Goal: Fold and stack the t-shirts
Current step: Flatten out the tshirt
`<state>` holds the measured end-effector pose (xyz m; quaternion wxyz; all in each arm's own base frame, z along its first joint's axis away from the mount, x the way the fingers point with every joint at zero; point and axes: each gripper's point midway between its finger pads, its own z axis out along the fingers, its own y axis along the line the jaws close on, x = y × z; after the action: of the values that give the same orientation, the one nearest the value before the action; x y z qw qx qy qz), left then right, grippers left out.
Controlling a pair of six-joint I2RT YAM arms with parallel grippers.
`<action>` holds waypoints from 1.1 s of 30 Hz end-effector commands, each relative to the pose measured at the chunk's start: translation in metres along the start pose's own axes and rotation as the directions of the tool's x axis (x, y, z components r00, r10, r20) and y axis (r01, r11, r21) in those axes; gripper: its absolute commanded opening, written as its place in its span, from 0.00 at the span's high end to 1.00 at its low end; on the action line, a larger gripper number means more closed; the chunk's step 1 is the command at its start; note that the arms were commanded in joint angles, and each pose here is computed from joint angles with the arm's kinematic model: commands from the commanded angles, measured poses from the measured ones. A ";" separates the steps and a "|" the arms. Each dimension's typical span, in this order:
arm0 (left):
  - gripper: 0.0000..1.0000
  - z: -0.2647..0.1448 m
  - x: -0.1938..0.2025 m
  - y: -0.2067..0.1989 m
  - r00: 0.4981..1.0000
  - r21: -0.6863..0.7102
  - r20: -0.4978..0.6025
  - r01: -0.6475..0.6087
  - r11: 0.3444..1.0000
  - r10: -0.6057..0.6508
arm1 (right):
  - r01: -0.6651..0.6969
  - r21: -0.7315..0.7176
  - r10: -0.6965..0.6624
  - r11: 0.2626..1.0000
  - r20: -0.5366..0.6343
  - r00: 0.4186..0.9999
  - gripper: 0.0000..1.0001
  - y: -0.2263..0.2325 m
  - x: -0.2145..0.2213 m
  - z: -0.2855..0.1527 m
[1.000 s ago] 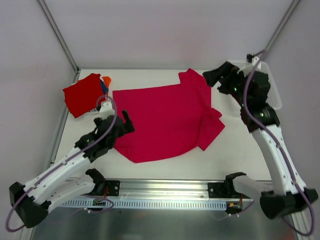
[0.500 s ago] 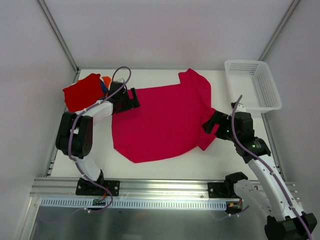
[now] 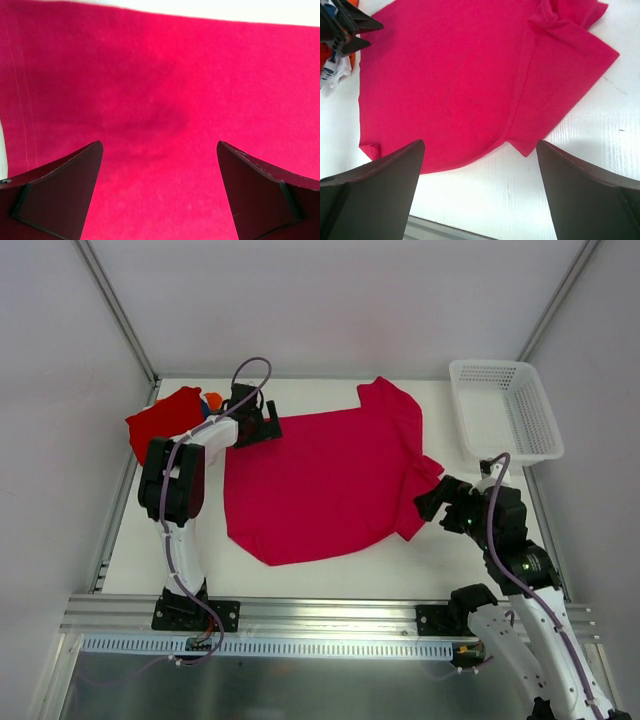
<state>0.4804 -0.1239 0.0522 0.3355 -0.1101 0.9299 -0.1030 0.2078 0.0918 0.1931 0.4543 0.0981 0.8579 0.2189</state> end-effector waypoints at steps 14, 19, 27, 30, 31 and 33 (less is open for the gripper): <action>0.01 0.044 -0.012 0.029 0.984 -0.137 -0.174 0.019 0.990 -0.043 | -0.016 0.008 0.016 1.000 0.094 0.995 0.01 0.002 -0.018 -0.044; 0.01 0.055 -0.026 0.035 0.980 -0.156 -0.180 0.060 0.986 -0.088 | -0.002 0.014 0.001 1.000 0.099 0.995 0.01 0.004 -0.025 -0.044; 0.01 0.074 -0.063 0.025 0.974 -0.032 -0.168 0.150 0.988 -0.153 | 0.023 0.034 -0.026 0.999 0.101 0.994 0.01 0.005 -0.033 -0.040; 0.01 0.086 -0.078 0.019 0.978 0.015 -0.145 0.152 0.988 -0.148 | 0.030 0.043 -0.034 0.999 0.087 0.996 0.01 0.003 -0.031 -0.031; 0.01 0.087 -0.087 0.017 0.982 0.026 -0.124 0.144 0.989 -0.140 | 0.032 0.044 -0.036 0.998 0.078 0.996 0.00 0.002 -0.030 -0.028; 0.01 0.079 -0.128 0.007 0.994 0.072 -0.019 0.110 0.991 -0.109 | 0.032 0.043 -0.034 0.999 0.050 0.998 0.00 0.001 -0.022 -0.018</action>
<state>0.6028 -0.0906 0.0431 0.2907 -0.1621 0.9336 -0.1325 0.1954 0.0753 0.2189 0.4704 0.1104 0.8543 0.1913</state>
